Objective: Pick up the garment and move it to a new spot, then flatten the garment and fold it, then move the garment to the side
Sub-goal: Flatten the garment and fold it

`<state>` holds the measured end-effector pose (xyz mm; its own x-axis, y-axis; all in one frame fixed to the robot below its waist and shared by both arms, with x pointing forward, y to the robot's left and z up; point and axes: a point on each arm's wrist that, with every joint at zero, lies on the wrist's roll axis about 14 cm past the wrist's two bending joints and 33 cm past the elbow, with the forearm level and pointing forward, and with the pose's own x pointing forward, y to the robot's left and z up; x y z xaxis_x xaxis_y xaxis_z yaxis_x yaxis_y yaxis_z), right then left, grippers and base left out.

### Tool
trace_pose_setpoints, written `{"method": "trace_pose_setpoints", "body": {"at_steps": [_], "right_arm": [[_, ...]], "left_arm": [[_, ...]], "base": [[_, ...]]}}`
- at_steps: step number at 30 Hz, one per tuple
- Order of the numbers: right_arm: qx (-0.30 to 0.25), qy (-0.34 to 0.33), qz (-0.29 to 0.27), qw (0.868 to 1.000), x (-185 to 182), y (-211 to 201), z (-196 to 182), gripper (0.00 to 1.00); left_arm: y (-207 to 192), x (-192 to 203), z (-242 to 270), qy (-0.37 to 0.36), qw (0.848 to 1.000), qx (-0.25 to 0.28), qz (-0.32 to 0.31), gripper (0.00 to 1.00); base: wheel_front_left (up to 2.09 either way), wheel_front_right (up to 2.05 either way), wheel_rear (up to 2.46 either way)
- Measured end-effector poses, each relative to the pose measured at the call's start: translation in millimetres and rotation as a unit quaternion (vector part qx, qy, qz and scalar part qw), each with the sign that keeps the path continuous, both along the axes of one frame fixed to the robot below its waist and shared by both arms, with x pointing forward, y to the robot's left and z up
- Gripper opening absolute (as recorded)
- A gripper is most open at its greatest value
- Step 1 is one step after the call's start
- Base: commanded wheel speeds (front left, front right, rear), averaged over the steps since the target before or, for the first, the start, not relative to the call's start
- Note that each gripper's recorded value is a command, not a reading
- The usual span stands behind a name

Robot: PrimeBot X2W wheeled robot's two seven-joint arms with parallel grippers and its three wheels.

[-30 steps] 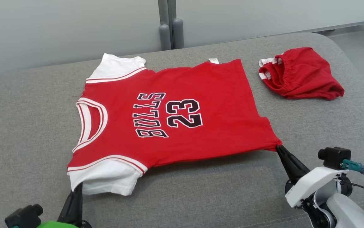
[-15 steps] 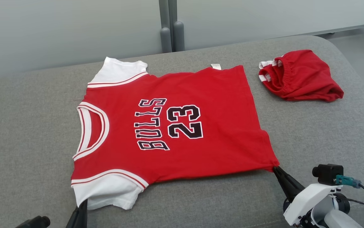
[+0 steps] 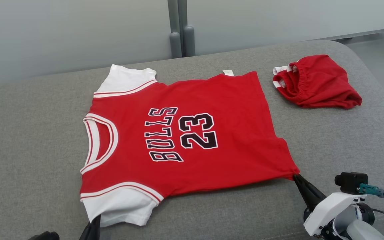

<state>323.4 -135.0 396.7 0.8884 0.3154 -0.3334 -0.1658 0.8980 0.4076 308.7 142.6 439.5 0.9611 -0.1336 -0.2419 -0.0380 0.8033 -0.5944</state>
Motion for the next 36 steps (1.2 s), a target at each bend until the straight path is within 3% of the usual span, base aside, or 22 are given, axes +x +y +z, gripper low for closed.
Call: {"method": "trace_pose_setpoints", "body": {"at_steps": [14,15,17,19,20,21,23,25,26,27,28,29,36], "right_arm": [[-0.005,0.023,0.011,1.0,-7,7,-14,0.0],[-0.008,0.025,0.01,1.0,-8,6,-16,0.0],[-0.01,0.029,0.007,0.999,-10,5,-18,0.0],[-0.01,0.031,0.003,0.999,-10,3,-20,0.0],[-0.01,0.032,0.001,0.999,-10,2,-21,0.0],[-0.012,0.034,0.0,0.999,-11,2,-23,0.0],[-0.015,0.035,-0.001,0.999,-11,1,-24,0.02],[-0.016,0.033,-0.001,0.999,-8,2,-24,0.23],[-0.015,0.031,-0.002,0.999,-7,3,-23,0.27],[-0.015,0.031,-0.003,0.999,-7,3,-24,0.42],[-0.016,0.033,-0.003,0.999,-8,2,-25,0.65],[-0.018,0.034,-0.002,0.999,-8,2,-26,0.97],[-0.025,0.028,-0.003,0.999,-8,-1,-26,1.0]], "left_arm": [[12,-19,-49,0.099,0.995,0.022,0.02,0.0],[13,-17,-51,0.102,0.994,0.023,0.021,0.07],[14,-12,-51,0.102,0.994,0.026,0.023,0.38],[13,-7,-54,0.106,0.994,0.028,0.021,0.5],[11,-6,-55,0.108,0.994,0.029,0.018,0.94],[10,-4,-56,0.11,0.993,0.032,0.016,1.0],[11,-3,-60,0.118,0.992,0.038,0.016,1.0],[11,-6,-68,0.132,0.99,0.042,0.016,1.0],[11,-6,-69,0.134,0.99,0.042,0.014,1.0],[10,-7,-70,0.135,0.99,0.043,0.013,1.0],[10,-7,-70,0.136,0.99,0.044,0.012,1.0],[10,-8,-71,0.137,0.989,0.044,0.012,1.0],[21,-2,-63,0.116,0.992,0.049,0.033,1.0]], "base": [[0.0,0.0,0.0],[0.0,0.0,0.0],[0.0,0.0,0.0],[0.0,0.0,0.0],[0.0,0.0,0.0],[0.0,0.0,0.0],[0.0,0.0,0.0],[0.0,0.0,0.0],[0.0,0.0,0.0],[0.0,0.0,0.0],[0.0,0.0,0.0],[0.0,0.0,0.0],[0.0,0.0,0.0]]}}
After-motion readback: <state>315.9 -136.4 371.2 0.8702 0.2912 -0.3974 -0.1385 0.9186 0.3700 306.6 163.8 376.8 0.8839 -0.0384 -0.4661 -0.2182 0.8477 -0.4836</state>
